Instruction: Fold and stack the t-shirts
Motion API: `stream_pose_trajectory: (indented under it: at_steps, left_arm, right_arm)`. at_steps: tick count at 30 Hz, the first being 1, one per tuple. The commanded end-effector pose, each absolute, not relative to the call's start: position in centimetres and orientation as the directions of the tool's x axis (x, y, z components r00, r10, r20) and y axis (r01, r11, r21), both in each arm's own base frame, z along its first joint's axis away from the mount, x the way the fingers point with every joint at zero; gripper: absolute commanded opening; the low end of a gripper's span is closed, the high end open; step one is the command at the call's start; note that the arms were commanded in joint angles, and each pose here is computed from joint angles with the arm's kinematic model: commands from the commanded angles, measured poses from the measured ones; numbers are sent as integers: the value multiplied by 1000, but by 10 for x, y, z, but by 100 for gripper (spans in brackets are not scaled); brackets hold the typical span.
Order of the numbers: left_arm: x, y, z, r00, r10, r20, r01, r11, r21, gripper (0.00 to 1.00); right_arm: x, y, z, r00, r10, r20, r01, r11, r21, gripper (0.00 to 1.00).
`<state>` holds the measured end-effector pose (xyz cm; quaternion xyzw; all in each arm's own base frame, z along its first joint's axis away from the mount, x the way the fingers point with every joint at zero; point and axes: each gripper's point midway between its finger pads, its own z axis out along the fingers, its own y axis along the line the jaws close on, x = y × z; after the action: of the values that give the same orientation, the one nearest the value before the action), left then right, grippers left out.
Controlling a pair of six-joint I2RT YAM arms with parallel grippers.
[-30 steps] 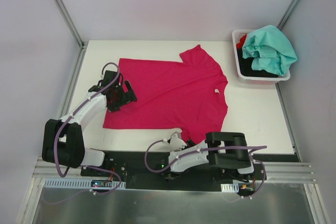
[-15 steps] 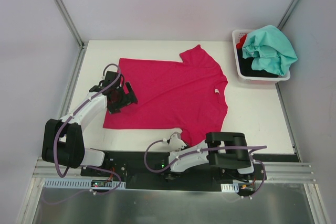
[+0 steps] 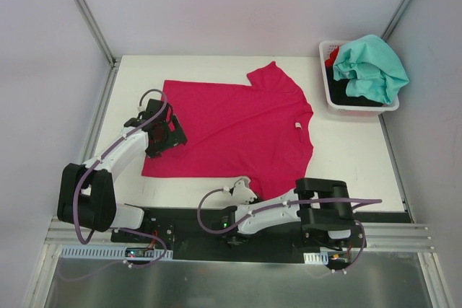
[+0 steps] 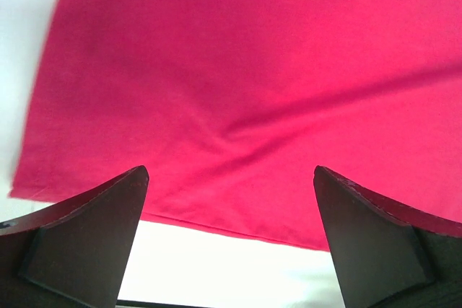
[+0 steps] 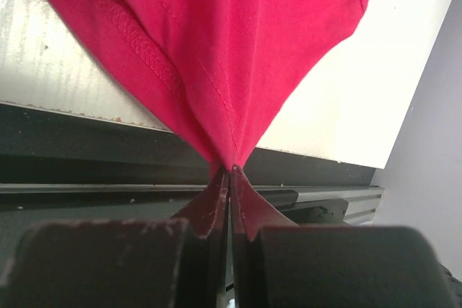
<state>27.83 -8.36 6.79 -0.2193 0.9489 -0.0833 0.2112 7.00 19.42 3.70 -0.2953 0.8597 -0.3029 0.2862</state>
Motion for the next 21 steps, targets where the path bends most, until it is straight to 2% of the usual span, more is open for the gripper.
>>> stream_pose_trajectory:
  at_steps: [1, 17, 21]
  left_arm:
    - [256, -51, 62, -779, -491, -391, -492, 864, -104, 99]
    - [237, -31, 75, -609, -640, -468, -637, 747, -194, 99]
    - [230, -20, 71, -604, -641, -472, -657, 737, -160, 98]
  right_arm:
    - [76, 186, 64, -669, -662, -337, -306, 658, -688, 1]
    - [75, 190, 71, -670, -649, -361, -348, 704, -619, 2]
    - [75, 192, 71, -666, -646, -374, -359, 716, -599, 3]
